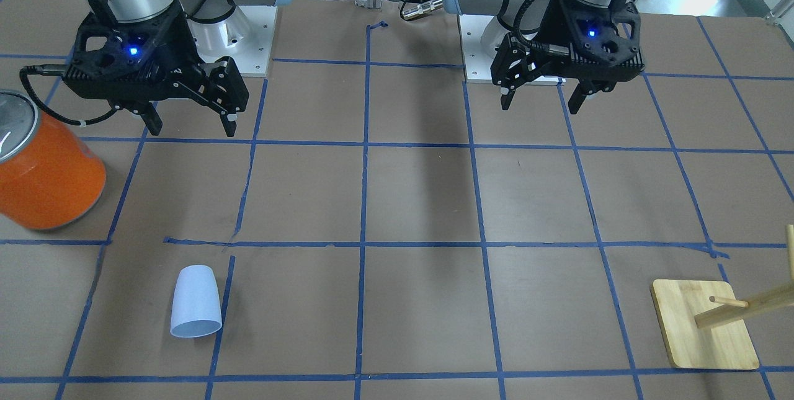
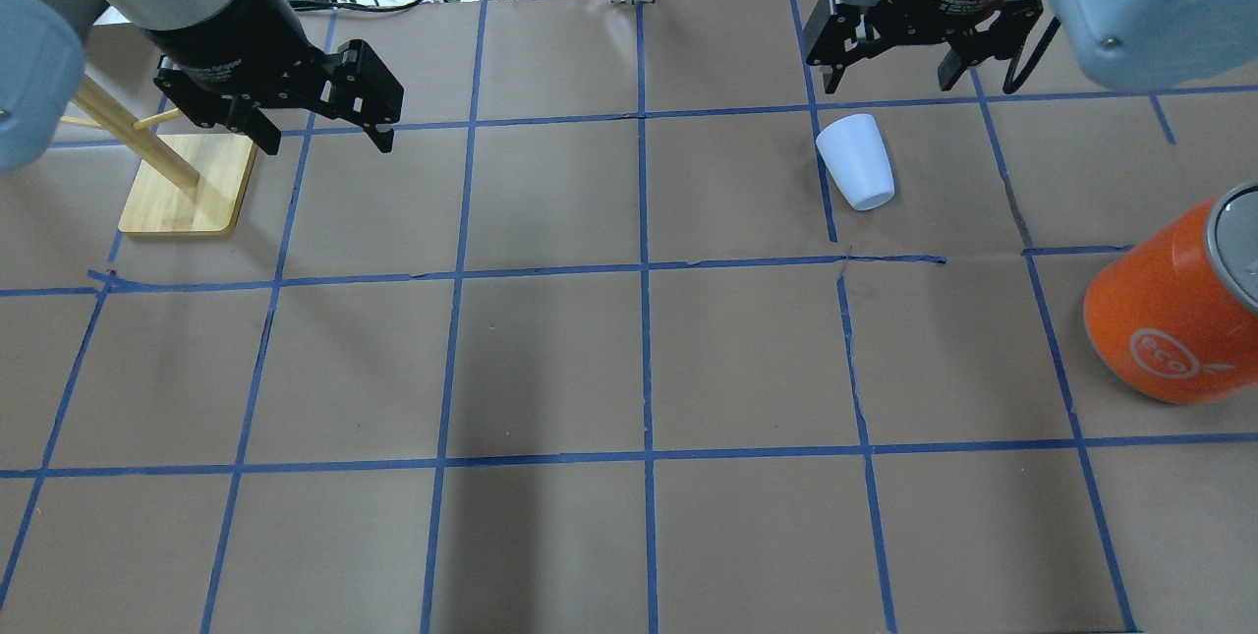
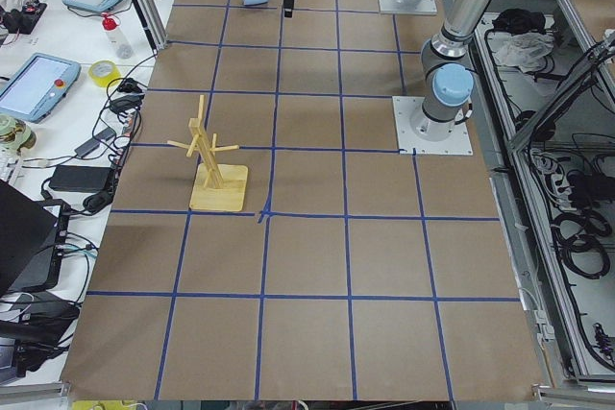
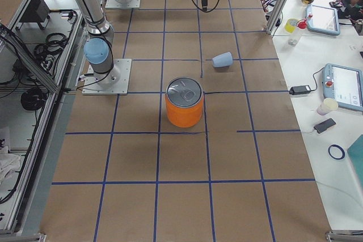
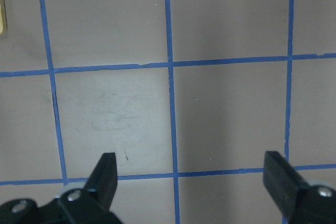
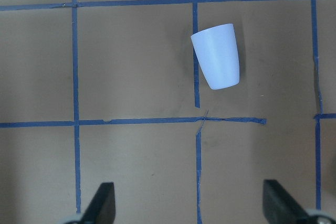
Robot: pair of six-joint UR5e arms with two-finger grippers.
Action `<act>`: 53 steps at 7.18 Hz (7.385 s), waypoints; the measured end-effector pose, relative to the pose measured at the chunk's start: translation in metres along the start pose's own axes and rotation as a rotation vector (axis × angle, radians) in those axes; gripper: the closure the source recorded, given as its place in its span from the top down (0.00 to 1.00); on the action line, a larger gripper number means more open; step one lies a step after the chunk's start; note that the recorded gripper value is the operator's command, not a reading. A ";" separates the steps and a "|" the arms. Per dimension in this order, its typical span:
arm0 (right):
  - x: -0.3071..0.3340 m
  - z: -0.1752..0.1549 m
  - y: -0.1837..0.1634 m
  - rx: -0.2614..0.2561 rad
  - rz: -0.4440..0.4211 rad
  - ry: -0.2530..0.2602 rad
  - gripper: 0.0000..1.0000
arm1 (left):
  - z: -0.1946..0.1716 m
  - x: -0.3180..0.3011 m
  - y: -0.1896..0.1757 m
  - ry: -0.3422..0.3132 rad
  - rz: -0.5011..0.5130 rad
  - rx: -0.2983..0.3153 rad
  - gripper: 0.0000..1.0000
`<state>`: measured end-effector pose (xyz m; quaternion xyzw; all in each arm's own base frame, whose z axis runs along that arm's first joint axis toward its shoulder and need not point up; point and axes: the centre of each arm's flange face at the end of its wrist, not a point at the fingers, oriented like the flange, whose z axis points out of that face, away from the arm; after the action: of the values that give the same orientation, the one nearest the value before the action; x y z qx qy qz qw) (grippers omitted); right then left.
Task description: Flip cup
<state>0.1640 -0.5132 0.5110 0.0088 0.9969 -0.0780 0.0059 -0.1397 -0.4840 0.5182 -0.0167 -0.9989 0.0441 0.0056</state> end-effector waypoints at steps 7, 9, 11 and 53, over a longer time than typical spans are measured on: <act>0.004 -0.002 0.002 -0.006 0.006 0.005 1.00 | 0.000 0.000 0.000 0.000 0.000 -0.001 1.00; 0.007 -0.001 0.001 -0.009 0.010 0.007 1.00 | 0.001 0.000 0.000 0.000 -0.001 -0.001 1.00; 0.007 -0.001 -0.001 -0.007 0.012 0.006 1.00 | 0.001 0.000 -0.001 0.000 0.000 -0.001 1.00; -0.092 0.079 -0.065 0.188 -1.128 -0.019 1.00 | -0.002 0.002 -0.003 0.084 -0.009 0.017 1.00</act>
<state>0.2556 -0.5908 0.4445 -0.5248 0.8360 -0.1577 -0.0286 -0.1412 -0.4866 0.5207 -0.0140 -0.9974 0.0517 0.0479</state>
